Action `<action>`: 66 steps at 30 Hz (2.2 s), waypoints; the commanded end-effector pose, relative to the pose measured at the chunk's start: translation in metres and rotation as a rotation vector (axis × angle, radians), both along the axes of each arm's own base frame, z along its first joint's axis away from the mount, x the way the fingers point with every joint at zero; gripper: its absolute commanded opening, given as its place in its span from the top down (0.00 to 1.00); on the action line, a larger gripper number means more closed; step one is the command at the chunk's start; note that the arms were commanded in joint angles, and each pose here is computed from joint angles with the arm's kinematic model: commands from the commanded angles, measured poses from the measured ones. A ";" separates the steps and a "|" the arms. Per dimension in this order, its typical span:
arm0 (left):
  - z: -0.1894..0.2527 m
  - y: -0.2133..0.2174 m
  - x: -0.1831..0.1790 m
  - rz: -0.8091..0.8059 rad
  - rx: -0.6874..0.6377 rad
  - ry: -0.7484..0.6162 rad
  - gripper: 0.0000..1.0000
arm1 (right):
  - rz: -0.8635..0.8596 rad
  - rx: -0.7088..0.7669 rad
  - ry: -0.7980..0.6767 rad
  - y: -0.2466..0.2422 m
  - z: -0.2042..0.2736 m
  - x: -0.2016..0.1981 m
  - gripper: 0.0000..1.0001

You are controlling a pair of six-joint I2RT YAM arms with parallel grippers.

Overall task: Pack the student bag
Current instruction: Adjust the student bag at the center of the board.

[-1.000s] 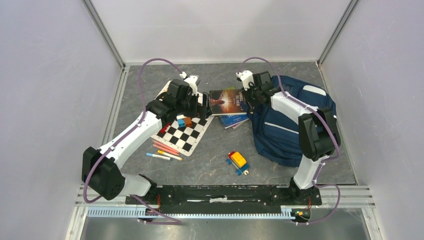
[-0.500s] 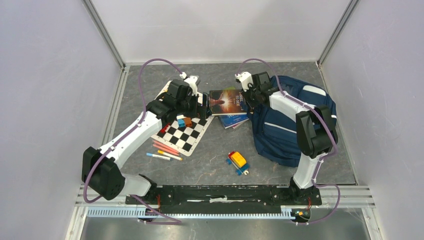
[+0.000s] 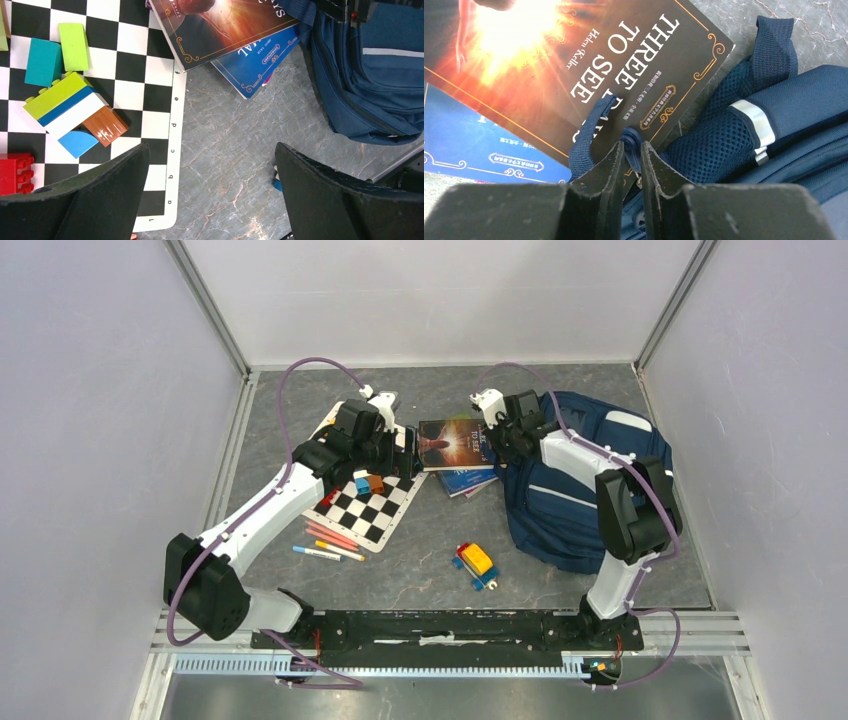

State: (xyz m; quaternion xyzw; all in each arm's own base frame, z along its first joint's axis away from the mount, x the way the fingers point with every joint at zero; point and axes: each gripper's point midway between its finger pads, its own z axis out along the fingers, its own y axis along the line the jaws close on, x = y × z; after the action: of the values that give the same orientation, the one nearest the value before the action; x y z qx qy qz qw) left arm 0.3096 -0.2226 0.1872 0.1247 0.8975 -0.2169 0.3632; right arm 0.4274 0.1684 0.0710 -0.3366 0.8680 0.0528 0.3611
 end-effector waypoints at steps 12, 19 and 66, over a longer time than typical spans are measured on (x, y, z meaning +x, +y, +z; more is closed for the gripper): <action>0.013 0.002 0.002 -0.010 0.000 -0.058 0.00 | -0.028 0.030 -0.052 0.004 0.020 -0.016 0.73; 0.013 0.003 0.002 -0.009 0.002 -0.059 0.00 | 0.023 -0.017 -0.023 0.006 0.007 -0.010 0.71; 0.013 0.003 0.002 -0.006 0.001 -0.056 0.00 | 0.072 -0.039 -0.107 0.008 0.031 0.007 0.66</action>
State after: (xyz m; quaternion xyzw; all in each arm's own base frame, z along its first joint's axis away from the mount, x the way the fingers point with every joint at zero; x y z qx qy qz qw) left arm 0.3100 -0.2213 0.1865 0.1230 0.8982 -0.2134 0.3641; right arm 0.4178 0.1726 0.0883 -0.3737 0.8439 0.0415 0.3828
